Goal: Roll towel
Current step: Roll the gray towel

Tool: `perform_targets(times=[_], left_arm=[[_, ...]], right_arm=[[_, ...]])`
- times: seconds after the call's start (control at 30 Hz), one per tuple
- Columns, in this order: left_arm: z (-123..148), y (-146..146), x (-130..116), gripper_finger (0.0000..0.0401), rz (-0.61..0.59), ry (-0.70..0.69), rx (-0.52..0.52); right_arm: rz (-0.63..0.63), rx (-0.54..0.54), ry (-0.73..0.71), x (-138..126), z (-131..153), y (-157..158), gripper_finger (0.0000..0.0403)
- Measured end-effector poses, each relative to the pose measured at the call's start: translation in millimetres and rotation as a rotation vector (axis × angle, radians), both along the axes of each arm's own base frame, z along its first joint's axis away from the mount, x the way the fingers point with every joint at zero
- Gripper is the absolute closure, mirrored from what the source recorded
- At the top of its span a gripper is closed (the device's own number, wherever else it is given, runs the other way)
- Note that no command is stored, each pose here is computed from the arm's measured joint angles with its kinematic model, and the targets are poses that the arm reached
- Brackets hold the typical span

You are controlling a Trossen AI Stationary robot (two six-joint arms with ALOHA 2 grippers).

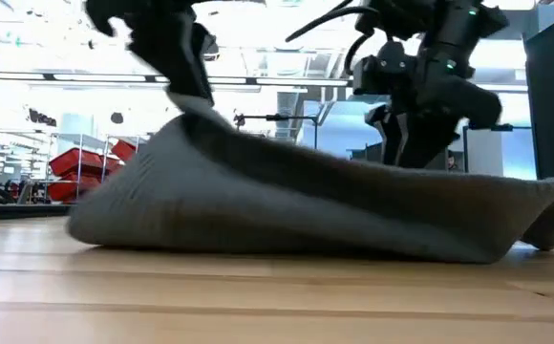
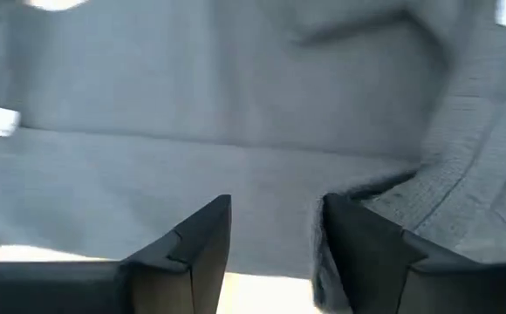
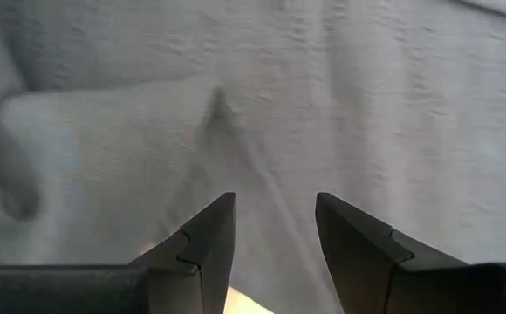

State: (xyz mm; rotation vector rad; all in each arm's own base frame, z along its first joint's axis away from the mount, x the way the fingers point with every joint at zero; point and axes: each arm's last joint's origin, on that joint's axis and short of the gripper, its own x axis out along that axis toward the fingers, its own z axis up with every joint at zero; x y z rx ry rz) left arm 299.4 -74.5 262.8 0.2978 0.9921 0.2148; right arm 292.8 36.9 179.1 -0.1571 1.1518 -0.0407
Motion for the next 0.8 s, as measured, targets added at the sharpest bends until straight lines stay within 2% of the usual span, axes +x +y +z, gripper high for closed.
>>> perform_targets(times=[0.1,0.23,0.4,0.67,0.8], left_arm=[[12,19,5,0.0232,0.003,0.028,0.032],[28,35,4,0.0232,0.022,0.077,0.007],[30,49,14,0.0233,0.038,0.014,0.008],[-26,83,63,0.0233,0.064,-0.049,0.058],[-63,101,78,0.0233,0.082,0.035,0.078]], right_arm=[[-0.018,0.02,-0.026,-3,-8,5,0.0255],[-0.055,0.044,-0.044,-5,-13,8,0.0255],[-0.067,0.066,-0.078,-13,-30,12,0.0255],[-0.145,0.076,-0.007,-26,-42,10,0.0255],[-0.138,0.07,0.03,-30,-43,14,0.0255]])
